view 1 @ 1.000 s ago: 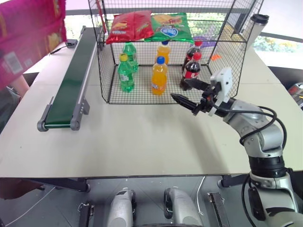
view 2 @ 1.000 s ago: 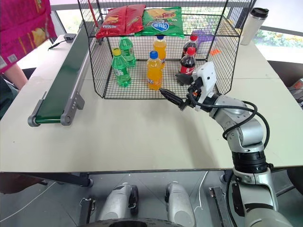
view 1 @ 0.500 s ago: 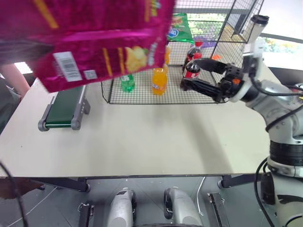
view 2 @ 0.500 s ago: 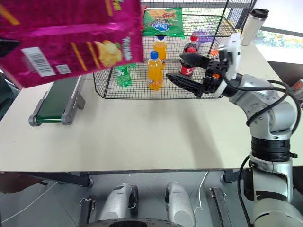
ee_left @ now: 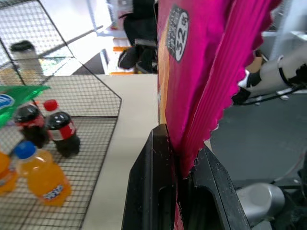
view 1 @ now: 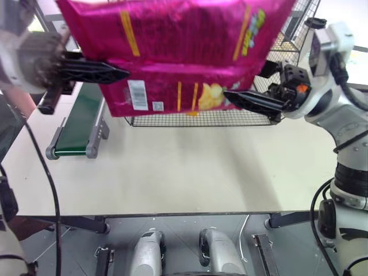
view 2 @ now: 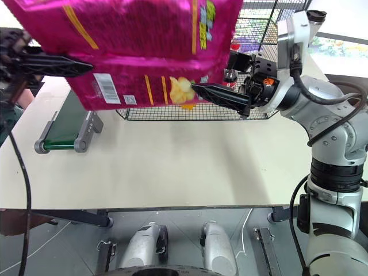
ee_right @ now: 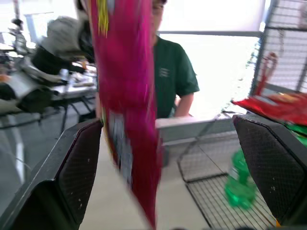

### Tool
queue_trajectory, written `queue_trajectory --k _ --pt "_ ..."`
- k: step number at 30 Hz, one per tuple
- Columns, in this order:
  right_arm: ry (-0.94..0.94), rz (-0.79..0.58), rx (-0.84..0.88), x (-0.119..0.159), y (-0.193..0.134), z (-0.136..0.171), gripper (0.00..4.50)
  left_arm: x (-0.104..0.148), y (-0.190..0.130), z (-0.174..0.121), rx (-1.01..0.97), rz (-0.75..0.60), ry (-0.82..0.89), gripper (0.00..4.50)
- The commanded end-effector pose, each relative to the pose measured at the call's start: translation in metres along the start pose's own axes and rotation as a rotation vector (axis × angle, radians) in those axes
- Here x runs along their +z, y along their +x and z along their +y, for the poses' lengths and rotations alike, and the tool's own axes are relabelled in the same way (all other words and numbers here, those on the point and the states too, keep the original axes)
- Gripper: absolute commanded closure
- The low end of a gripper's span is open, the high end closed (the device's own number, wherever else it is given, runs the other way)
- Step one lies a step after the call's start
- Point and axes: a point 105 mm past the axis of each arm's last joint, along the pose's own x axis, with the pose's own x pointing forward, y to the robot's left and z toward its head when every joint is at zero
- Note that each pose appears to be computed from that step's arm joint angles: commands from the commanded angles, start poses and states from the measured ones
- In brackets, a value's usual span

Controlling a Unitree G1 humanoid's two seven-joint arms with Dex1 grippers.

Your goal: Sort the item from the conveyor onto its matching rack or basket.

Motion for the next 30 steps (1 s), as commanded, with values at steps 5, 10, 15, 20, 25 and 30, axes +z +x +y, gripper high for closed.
queue_trajectory --k 5,10,15,20,25,30 --pt "0.037 -0.062 0.068 0.009 0.01 0.018 0.55 0.0 0.006 0.01 -0.038 0.006 0.051 4.5" --pt "0.057 -0.058 0.052 0.001 0.016 0.019 2.91 -0.001 0.011 0.011 -0.053 -0.012 0.052 4.5" --pt "0.061 -0.067 0.041 0.001 0.016 0.019 4.49 -0.003 0.01 0.012 -0.043 -0.018 0.043 4.5" --pt "0.056 -0.063 0.008 0.003 0.012 0.019 4.5 -0.012 0.005 0.012 -0.006 -0.016 -0.014 3.56" --pt "0.033 -0.049 -0.047 0.004 0.006 0.019 4.5 -0.019 -0.005 0.019 0.098 -0.061 -0.023 1.19" --pt "-0.058 -0.006 -0.208 0.01 -0.015 0.011 4.5 -0.039 -0.028 0.042 0.306 -0.036 -0.03 0.05"
